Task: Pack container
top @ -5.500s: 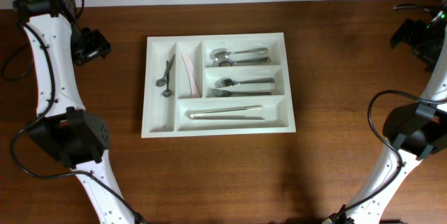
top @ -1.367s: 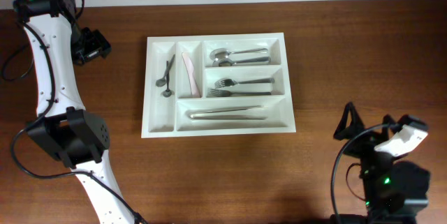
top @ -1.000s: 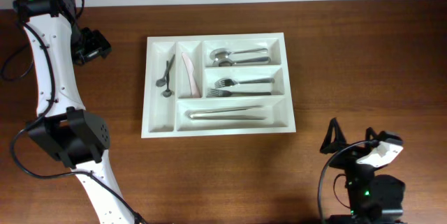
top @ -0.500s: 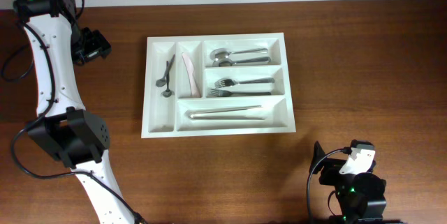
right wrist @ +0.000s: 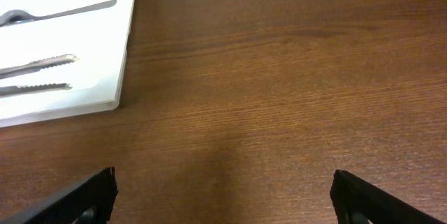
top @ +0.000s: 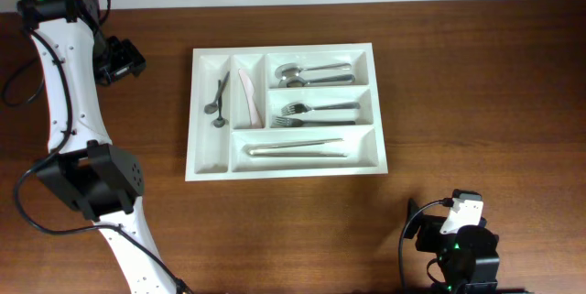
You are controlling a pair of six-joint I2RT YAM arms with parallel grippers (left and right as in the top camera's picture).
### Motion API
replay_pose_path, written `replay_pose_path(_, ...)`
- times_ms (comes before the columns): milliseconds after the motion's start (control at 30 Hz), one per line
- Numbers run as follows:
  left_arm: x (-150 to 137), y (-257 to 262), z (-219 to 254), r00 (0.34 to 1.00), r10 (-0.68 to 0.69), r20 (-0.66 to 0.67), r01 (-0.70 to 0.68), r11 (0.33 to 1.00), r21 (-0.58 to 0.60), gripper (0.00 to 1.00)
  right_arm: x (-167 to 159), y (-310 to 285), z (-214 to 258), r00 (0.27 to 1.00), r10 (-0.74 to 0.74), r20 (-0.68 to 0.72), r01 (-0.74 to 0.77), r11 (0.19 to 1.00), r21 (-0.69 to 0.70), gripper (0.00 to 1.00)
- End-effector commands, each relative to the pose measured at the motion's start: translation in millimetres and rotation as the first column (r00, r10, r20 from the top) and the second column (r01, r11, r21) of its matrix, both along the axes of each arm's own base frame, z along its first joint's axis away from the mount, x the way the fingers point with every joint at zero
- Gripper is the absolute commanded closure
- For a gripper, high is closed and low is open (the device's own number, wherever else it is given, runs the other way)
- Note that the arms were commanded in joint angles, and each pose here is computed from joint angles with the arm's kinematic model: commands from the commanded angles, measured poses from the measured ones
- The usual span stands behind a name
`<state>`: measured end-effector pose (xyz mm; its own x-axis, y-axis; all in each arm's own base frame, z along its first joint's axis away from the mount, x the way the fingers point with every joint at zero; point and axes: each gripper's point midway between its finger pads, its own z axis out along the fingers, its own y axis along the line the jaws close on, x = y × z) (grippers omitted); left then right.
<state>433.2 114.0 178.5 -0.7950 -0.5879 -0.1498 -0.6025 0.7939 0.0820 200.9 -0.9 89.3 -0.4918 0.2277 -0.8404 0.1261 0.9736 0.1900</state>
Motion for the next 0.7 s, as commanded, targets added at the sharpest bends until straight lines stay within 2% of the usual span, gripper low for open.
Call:
replay_pose_path(0,-0.7,0.0,14.1,0.999,0.01,0.038,-0.01,1.0,0.004,0.01,-1.5,3.2,-3.1,1.0,0.021,-0.007,-0.022,1.0,-0.005,0.01)
replay_pose_path(667,-0.7,-0.1,14.1,0.999,0.01,0.038,-0.01,1.0,0.004,0.01,-2.2,4.9,-3.4,0.999,0.03,-0.011,-0.03,1.0,0.001,0.01)
